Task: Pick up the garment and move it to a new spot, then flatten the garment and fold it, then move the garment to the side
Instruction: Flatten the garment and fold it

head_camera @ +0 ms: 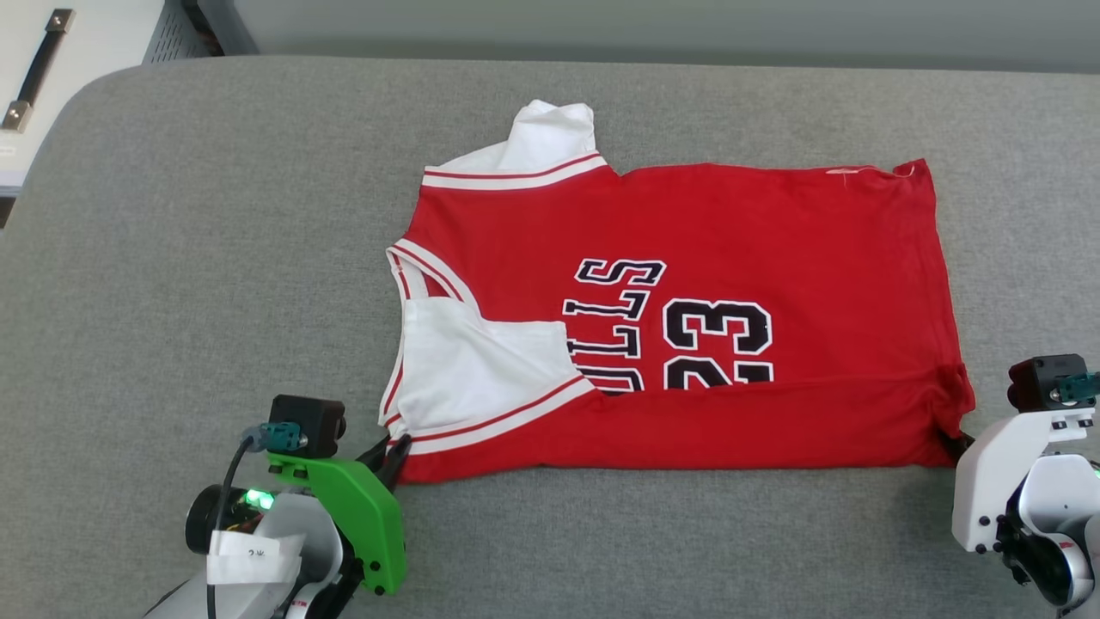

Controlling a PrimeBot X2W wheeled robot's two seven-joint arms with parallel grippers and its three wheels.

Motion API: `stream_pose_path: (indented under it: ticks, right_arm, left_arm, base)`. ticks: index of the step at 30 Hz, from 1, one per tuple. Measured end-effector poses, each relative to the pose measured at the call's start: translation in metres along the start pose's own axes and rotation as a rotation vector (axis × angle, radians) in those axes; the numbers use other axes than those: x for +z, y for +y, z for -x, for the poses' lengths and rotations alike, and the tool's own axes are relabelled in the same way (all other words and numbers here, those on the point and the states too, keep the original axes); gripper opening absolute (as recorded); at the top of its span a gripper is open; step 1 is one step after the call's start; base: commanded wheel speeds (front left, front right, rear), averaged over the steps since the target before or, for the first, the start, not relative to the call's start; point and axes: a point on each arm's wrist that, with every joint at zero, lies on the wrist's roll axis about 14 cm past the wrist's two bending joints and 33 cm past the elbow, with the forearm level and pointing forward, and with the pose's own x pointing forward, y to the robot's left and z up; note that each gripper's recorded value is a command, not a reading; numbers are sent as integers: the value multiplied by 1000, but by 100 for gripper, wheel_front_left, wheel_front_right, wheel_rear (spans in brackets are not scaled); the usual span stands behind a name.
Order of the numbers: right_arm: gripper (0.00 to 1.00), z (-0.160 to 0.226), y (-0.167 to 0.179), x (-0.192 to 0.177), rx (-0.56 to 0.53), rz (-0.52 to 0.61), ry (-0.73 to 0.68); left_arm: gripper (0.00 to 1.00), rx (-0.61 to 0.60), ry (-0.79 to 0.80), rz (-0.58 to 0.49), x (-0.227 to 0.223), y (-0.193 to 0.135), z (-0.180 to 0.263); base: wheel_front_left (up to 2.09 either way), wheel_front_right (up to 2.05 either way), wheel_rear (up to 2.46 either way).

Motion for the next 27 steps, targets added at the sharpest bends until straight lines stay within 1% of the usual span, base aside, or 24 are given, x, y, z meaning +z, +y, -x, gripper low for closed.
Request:
stream_pose_path:
  ticks: [7, 11, 16, 23, 27]
  right_arm:
    - [0, 22, -17, 7, -45, -12, -55]
    - [0, 41, -24, -7, -73, -37, -45]
    - [0, 60, -22, -29, -84, -70, -16]
    - [0, 76, -22, -45, -97, -78, 12]
    - [0, 81, -28, -53, -120, -76, 38]
  left_arm:
    - [0, 0, -28, -12, 4, -1, 13]
    - [0, -19, -30, -6, -3, -10, 23]
    - [0, -36, 8, 14, -24, -19, 37]
    - [0, -38, 81, 32, -56, -23, 49]
    - [0, -52, 103, 35, -65, -28, 49]
  base:
    - [0, 0, 0]
    - [0, 0, 0]
    - [0, 0, 0]
    - [0, 0, 0]
    - [0, 0, 0]
